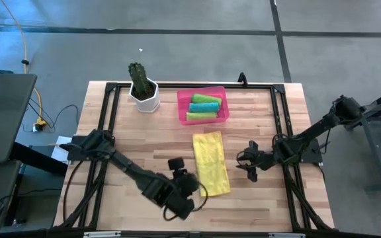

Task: Roll microfiber towels into tight, uniform cylinder then place into a basket
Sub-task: Roll the yellow microfiber cloth

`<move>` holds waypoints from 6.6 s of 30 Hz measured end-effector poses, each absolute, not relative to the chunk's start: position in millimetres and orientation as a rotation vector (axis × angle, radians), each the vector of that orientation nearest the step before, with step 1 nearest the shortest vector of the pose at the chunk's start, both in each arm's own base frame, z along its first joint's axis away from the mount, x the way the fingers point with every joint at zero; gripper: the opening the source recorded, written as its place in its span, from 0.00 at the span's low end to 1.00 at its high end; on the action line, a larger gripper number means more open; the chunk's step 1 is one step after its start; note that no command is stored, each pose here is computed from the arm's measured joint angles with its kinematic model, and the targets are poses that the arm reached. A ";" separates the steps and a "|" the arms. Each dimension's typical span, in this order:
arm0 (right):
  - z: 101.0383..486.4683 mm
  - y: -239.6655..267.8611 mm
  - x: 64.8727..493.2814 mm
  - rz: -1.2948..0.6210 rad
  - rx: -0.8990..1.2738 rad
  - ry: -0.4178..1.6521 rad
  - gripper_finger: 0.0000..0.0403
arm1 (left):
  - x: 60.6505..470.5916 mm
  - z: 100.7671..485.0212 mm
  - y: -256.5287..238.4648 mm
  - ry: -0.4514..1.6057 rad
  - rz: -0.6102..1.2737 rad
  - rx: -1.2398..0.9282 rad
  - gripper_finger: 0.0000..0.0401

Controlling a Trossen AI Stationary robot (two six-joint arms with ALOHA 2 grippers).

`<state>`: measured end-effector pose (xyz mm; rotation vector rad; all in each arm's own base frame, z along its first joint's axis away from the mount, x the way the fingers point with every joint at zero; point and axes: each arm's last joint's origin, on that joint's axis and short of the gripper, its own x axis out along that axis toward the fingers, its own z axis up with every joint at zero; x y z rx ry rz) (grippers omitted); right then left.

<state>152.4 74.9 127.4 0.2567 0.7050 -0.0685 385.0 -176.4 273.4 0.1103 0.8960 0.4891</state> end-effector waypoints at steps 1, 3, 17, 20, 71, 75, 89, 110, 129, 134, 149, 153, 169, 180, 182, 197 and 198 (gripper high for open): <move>125.6 74.1 151.2 -0.064 0.233 0.714 0.38 | 387.0 269.0 -171.1 0.917 0.483 0.141 0.31; 122.9 73.0 149.2 -0.051 0.175 0.731 0.38 | 392.7 259.2 -161.9 0.955 0.437 0.171 0.31; 120.4 71.9 147.3 0.029 -0.053 0.751 0.38 | 428.6 208.8 -153.8 0.742 -0.109 0.105 0.31; 120.3 71.9 147.2 0.029 -0.056 0.751 0.38 | 423.2 189.4 -150.9 0.747 -0.089 0.083 0.31; 120.3 71.9 147.3 0.028 -0.052 0.751 0.38 | 390.3 114.9 -119.6 0.606 -0.069 0.145 0.31; 120.3 71.9 147.3 0.027 -0.052 0.751 0.38 | 387.0 110.7 -120.3 0.660 -0.119 0.183 0.31; 127.8 75.4 153.5 0.000 0.129 0.657 0.38 | 385.2 108.6 -121.3 0.662 -0.293 0.439 0.31; 138.6 84.2 160.3 0.218 0.084 0.557 0.38 | 393.4 92.9 -111.6 0.634 -0.301 0.600 0.31; 117.3 116.2 175.9 0.431 -0.210 0.605 0.38 | 392.4 86.3 -112.4 0.682 -0.232 0.374 0.22; 111.2 129.9 188.1 0.457 -0.290 0.649 0.38 | 392.1 85.9 -112.3 0.690 -0.215 0.328 0.21; 97.3 148.2 214.4 0.453 -0.404 0.746 0.35 | 391.8 85.3 -112.5 0.695 -0.197 0.280 0.21; 96.8 148.7 213.7 0.462 -0.400 0.755 0.21 | 391.7 85.2 -112.6 0.699 -0.177 0.229 0.21; 105.2 145.9 211.9 0.330 -0.103 0.792 0.01 | 389.6 88.6 -124.2 0.679 -0.089 -0.030 0.21; 116.2 141.1 214.3 0.174 0.229 0.792 0.00 | 390.5 91.5 -125.2 0.664 -0.002 -0.277 0.21; 116.3 140.4 214.8 0.153 0.277 0.796 0.00 | 390.6 91.7 -125.2 0.662 0.016 -0.332 0.21; 116.2 139.1 215.6 0.033 0.544 0.819 0.00 | 394.3 98.9 -127.1 0.608 0.046 -0.572 0.21; 116.3 139.0 215.7 0.027 0.550 0.817 0.00 | 394.3 99.0 -127.4 0.611 0.044 -0.589 0.21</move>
